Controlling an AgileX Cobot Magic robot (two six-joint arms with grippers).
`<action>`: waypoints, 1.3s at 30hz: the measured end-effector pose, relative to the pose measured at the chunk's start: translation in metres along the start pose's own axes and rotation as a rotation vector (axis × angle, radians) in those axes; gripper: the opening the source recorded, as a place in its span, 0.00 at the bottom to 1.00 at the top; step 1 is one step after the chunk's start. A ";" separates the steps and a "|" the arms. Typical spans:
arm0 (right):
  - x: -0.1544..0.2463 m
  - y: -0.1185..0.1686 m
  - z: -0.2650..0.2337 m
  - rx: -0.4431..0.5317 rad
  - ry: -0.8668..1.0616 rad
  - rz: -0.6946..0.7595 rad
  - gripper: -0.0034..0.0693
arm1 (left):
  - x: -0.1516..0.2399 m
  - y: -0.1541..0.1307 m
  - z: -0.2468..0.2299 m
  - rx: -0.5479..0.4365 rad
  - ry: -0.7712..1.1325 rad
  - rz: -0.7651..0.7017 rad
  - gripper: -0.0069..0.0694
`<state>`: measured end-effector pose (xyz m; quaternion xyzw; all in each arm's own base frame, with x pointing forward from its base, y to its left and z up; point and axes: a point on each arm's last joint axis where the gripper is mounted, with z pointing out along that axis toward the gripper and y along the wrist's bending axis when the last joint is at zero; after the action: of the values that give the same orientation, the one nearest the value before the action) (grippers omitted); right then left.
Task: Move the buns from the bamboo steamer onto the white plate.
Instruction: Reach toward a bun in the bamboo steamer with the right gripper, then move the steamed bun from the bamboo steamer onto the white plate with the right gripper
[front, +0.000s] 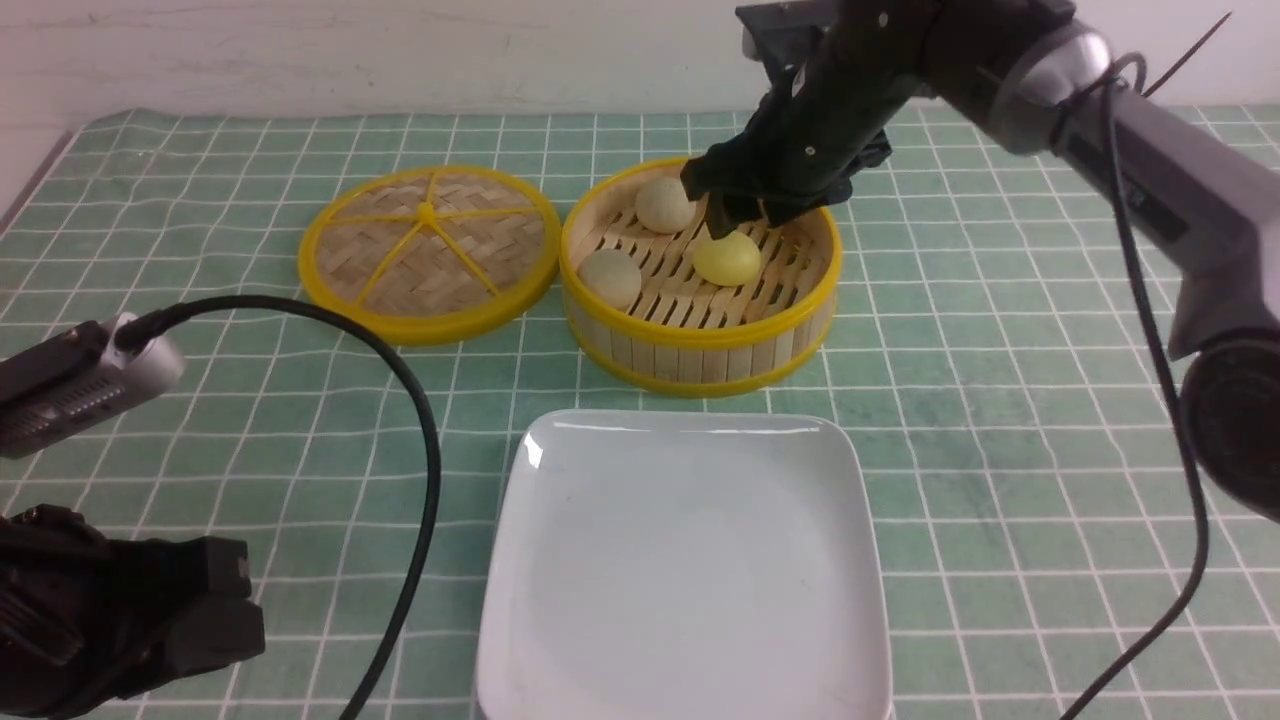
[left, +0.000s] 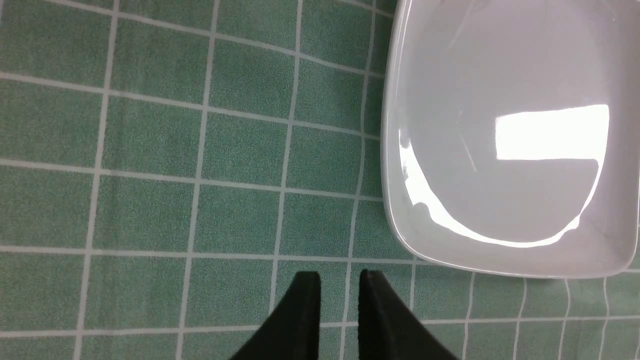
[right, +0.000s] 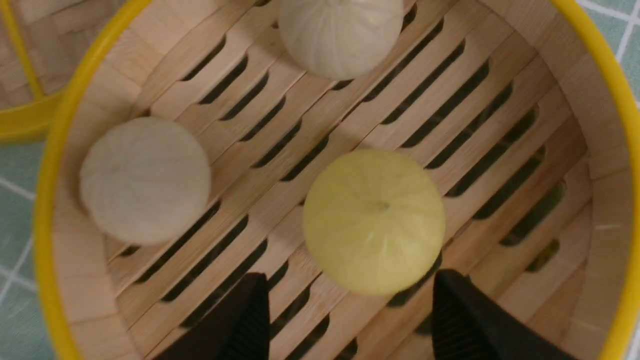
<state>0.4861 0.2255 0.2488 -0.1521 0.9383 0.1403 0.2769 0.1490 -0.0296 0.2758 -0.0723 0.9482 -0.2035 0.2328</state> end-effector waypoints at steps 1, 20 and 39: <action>0.002 -0.002 0.009 0.002 -0.003 0.002 0.65 | 0.000 0.000 0.000 0.001 0.000 -0.001 0.29; -0.004 0.008 -0.050 -0.007 0.055 -0.088 0.06 | 0.000 0.000 0.000 0.003 0.000 -0.002 0.31; 0.156 0.077 -0.107 -0.141 0.402 -0.145 0.11 | -0.001 0.000 0.001 0.001 0.001 -0.003 0.34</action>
<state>0.2826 0.2262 0.2609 -0.2632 0.9491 0.1522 0.0823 0.1501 -0.0296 0.2753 -0.0738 0.9481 -0.2043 0.2322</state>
